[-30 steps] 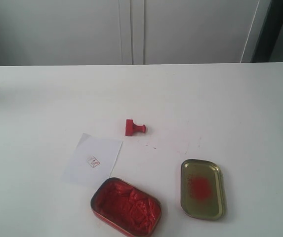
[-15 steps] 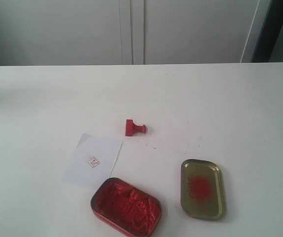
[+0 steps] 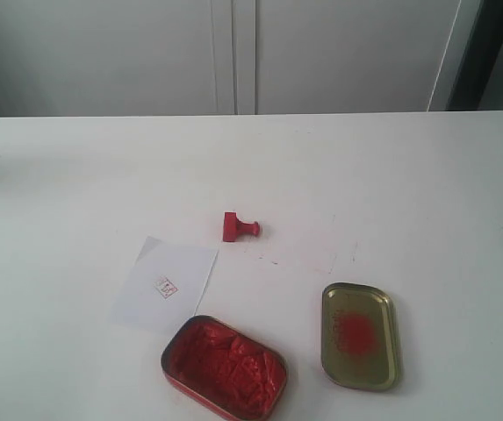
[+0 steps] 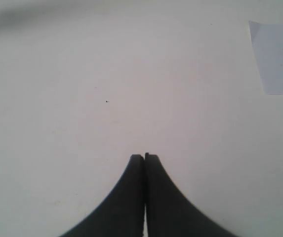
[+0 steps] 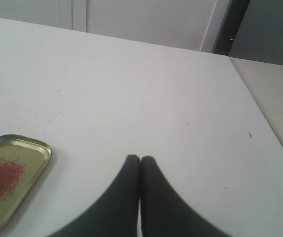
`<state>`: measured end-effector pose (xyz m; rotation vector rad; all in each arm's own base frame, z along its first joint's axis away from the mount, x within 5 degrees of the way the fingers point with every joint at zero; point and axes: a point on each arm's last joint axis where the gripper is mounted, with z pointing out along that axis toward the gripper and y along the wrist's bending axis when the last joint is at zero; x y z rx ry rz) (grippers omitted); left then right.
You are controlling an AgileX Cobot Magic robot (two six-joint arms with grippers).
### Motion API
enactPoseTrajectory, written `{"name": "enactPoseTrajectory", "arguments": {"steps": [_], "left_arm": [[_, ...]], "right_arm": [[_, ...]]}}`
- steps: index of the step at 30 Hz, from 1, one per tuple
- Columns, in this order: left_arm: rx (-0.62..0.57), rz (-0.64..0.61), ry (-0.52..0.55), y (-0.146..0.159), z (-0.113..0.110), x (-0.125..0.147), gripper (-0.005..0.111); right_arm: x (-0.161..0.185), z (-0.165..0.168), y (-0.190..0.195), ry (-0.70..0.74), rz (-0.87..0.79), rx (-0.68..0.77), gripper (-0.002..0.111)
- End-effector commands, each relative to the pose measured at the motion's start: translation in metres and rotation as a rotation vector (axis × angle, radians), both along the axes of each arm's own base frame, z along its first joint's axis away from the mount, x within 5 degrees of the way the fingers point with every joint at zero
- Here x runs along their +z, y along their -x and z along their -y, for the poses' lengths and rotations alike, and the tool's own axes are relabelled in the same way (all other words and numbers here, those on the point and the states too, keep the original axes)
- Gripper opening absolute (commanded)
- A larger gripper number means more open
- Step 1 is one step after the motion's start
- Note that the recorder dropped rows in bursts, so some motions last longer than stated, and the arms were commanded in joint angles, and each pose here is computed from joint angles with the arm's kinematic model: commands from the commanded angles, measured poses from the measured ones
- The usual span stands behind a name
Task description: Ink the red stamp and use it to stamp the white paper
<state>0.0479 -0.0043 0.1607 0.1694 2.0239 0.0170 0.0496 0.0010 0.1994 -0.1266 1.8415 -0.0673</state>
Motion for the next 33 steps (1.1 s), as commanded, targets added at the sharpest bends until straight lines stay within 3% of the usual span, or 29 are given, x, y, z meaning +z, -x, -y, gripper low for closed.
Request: {"name": "enactPoseTrajectory", "arguments": {"steps": [1,10,16,33], "left_arm": [[-0.001,-0.022,-0.002,0.001,0.000,-0.004,0.000],[-0.001,-0.022,-0.002,0.001,0.000,-0.004,0.000],[-0.001,-0.022,-0.002,0.001,0.000,-0.004,0.000],[-0.001,-0.022,-0.002,0.001,0.000,-0.004,0.000]], "right_arm": [[-0.001,0.000,0.000,0.001,0.015,0.002,0.000],[-0.001,0.000,0.000,0.001,0.018,0.002,0.000],[0.000,0.000,-0.001,-0.135,0.023,-0.035,0.000],[-0.016,0.002,-0.004,-0.078,0.028,-0.039,0.000]]}}
